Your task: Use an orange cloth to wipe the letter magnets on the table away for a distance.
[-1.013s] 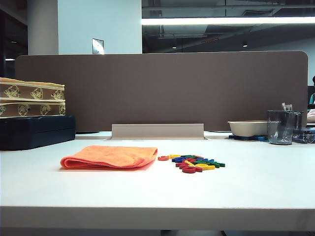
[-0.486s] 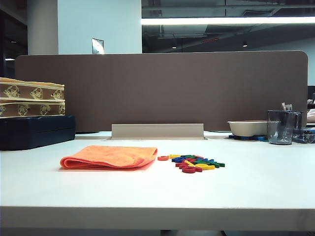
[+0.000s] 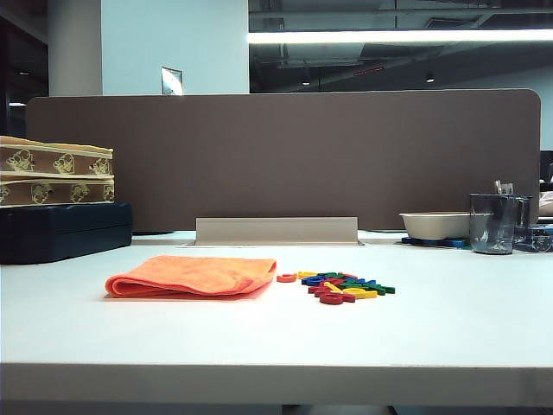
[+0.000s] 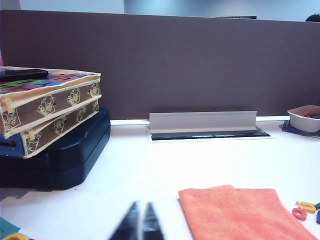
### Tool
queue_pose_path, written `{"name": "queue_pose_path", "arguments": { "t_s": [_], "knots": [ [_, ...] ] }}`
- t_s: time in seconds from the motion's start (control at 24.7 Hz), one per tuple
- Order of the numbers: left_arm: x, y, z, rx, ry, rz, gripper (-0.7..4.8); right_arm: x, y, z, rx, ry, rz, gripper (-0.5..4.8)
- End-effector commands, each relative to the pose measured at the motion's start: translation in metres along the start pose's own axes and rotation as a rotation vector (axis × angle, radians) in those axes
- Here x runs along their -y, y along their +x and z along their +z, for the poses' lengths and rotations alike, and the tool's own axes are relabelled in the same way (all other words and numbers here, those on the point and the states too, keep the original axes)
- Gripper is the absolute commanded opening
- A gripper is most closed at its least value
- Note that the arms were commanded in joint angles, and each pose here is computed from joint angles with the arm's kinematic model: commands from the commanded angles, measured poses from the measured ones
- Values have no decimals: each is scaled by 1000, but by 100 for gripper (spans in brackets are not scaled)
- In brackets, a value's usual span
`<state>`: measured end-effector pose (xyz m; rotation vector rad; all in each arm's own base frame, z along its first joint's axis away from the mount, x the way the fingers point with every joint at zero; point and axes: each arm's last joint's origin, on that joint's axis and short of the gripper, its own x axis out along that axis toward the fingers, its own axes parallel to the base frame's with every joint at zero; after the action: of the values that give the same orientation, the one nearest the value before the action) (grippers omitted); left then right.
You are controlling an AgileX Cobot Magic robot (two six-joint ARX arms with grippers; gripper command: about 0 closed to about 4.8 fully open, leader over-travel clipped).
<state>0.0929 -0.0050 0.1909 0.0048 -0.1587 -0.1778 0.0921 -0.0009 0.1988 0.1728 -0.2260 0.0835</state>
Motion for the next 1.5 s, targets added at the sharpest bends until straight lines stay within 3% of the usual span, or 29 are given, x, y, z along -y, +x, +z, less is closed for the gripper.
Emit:
{"name": "queue_pose_path", "arguments": {
  "t_s": [0.04,0.32,0.57,0.65,0.77,0.89,0.97,1.05,1.5],
  "knots": [
    [0,0,2,12,1,8,13,-3,1,7,-9,2,76,46],
    [-2,0,1,2,-2,55,11,-10,14,17,-119,-10,256,55],
    [-2,0,-1,-24,-5,71,-6,-14,51,37,-247,-93,400,58],
    [-2,0,-2,-28,-6,71,-6,-16,68,39,-295,-117,449,95],
    [-2,0,-2,-33,-6,71,-6,-28,93,39,-350,-146,536,109],
    [-2,0,-3,-41,-4,71,-6,-52,121,37,-391,-181,669,110],
    [-2,0,-4,-48,-4,71,-6,-68,135,33,-417,-182,743,138],
    [-2,0,-4,-50,15,70,-6,-85,151,26,-420,-154,869,239],
    [-2,0,-6,-77,14,71,-6,-126,221,-13,-499,-157,888,254]
  ]
}}
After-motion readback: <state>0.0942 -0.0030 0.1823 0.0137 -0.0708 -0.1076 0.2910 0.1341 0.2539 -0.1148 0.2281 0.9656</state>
